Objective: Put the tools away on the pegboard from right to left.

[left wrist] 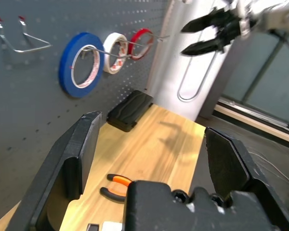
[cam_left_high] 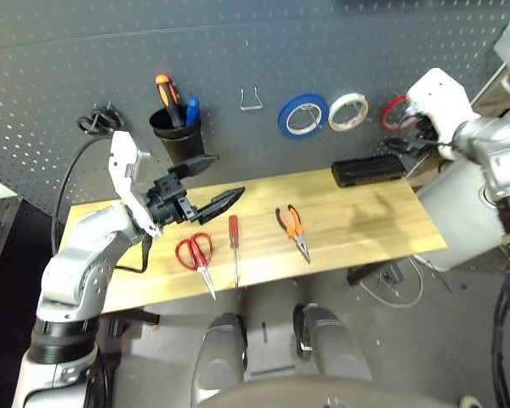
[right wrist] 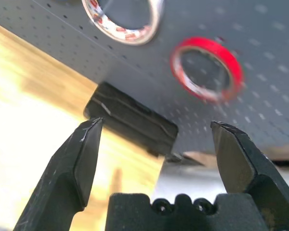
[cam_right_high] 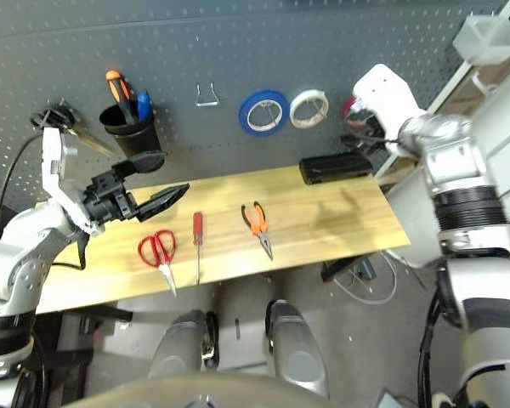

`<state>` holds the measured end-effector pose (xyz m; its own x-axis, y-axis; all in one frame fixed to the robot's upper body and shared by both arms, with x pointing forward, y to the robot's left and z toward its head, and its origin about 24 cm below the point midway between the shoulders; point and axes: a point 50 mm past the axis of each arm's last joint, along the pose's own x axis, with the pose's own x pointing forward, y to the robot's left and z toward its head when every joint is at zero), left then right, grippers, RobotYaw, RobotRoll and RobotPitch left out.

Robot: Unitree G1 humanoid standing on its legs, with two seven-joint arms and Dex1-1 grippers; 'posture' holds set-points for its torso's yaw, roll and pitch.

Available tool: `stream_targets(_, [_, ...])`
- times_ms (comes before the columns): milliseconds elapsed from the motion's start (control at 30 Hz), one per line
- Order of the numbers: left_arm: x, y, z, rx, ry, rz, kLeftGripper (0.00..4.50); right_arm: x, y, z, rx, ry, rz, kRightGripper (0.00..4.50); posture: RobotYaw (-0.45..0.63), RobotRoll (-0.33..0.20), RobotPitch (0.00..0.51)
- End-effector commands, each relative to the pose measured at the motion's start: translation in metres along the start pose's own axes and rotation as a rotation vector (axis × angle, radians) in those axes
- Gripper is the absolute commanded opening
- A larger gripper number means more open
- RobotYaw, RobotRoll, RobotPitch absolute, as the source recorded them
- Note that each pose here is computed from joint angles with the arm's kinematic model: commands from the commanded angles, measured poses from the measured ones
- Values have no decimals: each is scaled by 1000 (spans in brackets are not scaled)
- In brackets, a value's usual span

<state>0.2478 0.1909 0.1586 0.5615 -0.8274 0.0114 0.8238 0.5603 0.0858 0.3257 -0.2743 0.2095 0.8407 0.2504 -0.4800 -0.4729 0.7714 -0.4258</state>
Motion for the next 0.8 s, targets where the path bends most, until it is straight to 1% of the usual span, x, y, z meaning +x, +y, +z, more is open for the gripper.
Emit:
stream_targets(33, [3,1,-9,-11,58,-44,4500,-23,11,-2,89,39,126,4461,-108,0,113])
stream_targets(133, [3,2,-18,-4,123,-60,4500,-26,28,-12,134,84,193,4461,-119,0,116])
stream_targets(200, [2,1,-24,-2,155,-75,4500,-18,46,-22,198,133,222,4461,-121,0,120])
stream_targets(300, [2,0,-28,-16,161,-80,4500,-2,75,-35,261,220,244,4461,-118,0,128])
stream_targets(333, [2,0,-29,-19,165,-85,4500,5,87,-38,289,251,256,4461,-115,0,140])
stream_targets(400, [3,-2,-31,-23,173,-96,4500,23,111,-42,371,281,285,4461,-110,0,147])
stream_targets(467, [3,-3,-34,-26,180,-104,4500,40,128,-42,469,307,281,4461,-107,0,150])
stream_targets(533, [2,-6,-36,-22,197,-128,4500,58,145,-39,483,356,259,4461,-97,0,168])
stream_targets(633, [0,-11,-38,-35,206,-143,4500,77,160,-31,518,407,244,4461,-95,0,175])
stream_targets(700, [-1,-14,-40,-44,214,-149,4500,90,170,-23,562,421,251,4461,-93,0,176])
stream_targets(800, [-2,-17,-41,-51,217,-150,4500,106,184,-14,586,440,255,4461,-82,0,178])
